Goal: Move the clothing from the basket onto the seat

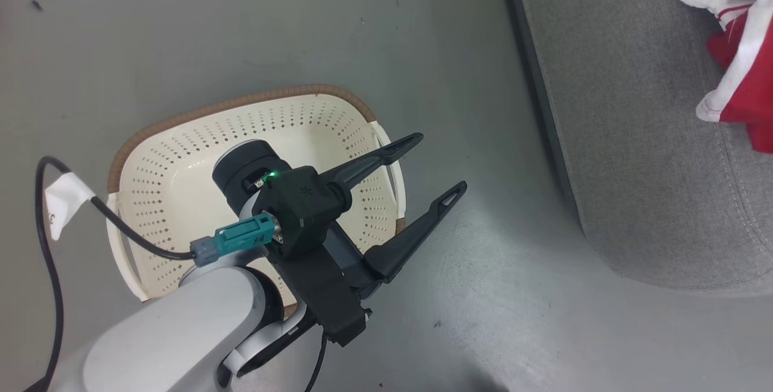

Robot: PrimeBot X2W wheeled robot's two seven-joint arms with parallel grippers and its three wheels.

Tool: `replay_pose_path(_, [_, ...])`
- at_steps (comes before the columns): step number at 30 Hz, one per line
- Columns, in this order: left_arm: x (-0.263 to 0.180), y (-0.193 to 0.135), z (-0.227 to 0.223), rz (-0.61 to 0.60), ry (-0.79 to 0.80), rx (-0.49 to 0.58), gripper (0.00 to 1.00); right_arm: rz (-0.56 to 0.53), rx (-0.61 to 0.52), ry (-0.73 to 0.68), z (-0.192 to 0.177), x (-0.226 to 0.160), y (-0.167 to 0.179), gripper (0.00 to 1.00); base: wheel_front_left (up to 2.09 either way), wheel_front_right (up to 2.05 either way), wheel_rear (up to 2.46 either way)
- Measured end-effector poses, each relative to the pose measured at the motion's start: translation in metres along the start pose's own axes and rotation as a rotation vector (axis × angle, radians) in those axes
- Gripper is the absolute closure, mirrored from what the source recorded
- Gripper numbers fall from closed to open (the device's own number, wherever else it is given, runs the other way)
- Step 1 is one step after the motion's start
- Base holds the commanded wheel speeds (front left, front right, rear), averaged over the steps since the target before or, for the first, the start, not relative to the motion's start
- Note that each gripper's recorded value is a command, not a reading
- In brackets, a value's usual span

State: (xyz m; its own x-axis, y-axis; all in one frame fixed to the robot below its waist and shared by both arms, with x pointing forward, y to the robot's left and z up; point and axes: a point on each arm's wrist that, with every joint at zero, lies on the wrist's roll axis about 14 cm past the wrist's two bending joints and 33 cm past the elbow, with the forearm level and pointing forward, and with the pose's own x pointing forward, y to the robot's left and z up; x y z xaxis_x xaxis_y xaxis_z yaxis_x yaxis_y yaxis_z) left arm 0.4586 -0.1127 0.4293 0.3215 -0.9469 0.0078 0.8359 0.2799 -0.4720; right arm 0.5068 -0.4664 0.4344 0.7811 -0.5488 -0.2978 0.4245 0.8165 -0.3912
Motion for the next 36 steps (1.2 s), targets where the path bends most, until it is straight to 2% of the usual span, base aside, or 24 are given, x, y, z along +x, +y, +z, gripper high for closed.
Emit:
replay_pose_path(6, [-0.001,0.0,0.003,0.003,-0.003,0.012,0.0,-0.017,-0.01,0.081,-0.019,-0.003,-0.007,1.0,0.0,0.0,0.0])
replay_pose_path(7, [-0.001,0.0,0.004,0.004,-0.003,0.016,0.0,-0.019,-0.013,0.088,-0.02,-0.004,-0.008,0.98,0.0,0.0,0.0])
replay_pose_path(9, [-0.001,-0.002,0.007,0.003,-0.012,0.023,0.0,-0.028,-0.024,0.095,-0.02,-0.006,-0.012,0.87,0.0,0.0,0.0])
replay_pose_path(10, [-0.001,-0.002,0.007,0.003,-0.012,0.023,0.0,-0.028,-0.024,0.095,-0.02,-0.006,-0.012,0.75,0.0,0.0,0.0])
replay_pose_path(11, [0.0,-0.003,0.009,0.001,-0.013,0.026,0.0,-0.033,-0.028,0.099,-0.019,-0.007,-0.013,0.69,0.0,0.0,0.0])
replay_pose_path(12, [0.0,-0.004,0.01,0.0,-0.015,0.029,0.0,-0.038,-0.03,0.099,-0.018,-0.007,-0.015,0.57,0.0,0.0,0.0])
replay_pose_path(13, [0.001,-0.005,0.011,-0.001,-0.016,0.032,0.0,-0.042,-0.035,0.099,-0.017,-0.008,-0.017,0.38,0.0,0.0,0.0])
replay_pose_path(14, [0.001,-0.006,0.012,-0.001,-0.017,0.036,0.0,-0.043,-0.037,0.099,-0.015,-0.009,-0.018,0.11,0.0,0.0,0.0])
replay_pose_path(15, [0.001,-0.006,0.014,-0.001,-0.021,0.039,0.0,-0.041,-0.038,0.097,-0.014,-0.01,-0.018,0.0,0.0,0.0,0.0])
replay_pose_path(20, [0.004,-0.014,0.021,-0.009,-0.032,0.051,0.0,-0.044,-0.031,0.116,-0.013,-0.018,-0.019,0.0,0.0,0.0,0.0])
replay_pose_path(25, [0.003,-0.02,0.024,-0.007,-0.031,0.061,0.0,-0.033,-0.026,0.179,-0.029,-0.033,-0.015,0.0,0.0,0.0,0.0])
replay_pose_path(33, [0.004,-0.035,0.033,-0.017,-0.043,0.083,0.0,-0.043,-0.018,0.235,-0.043,-0.057,-0.028,0.0,0.0,0.0,0.0])
replay_pose_path(36, [0.008,-0.046,0.04,-0.035,-0.055,0.09,0.0,-0.087,-0.006,0.228,-0.025,-0.055,-0.046,0.0,0.0,0.0,0.0])
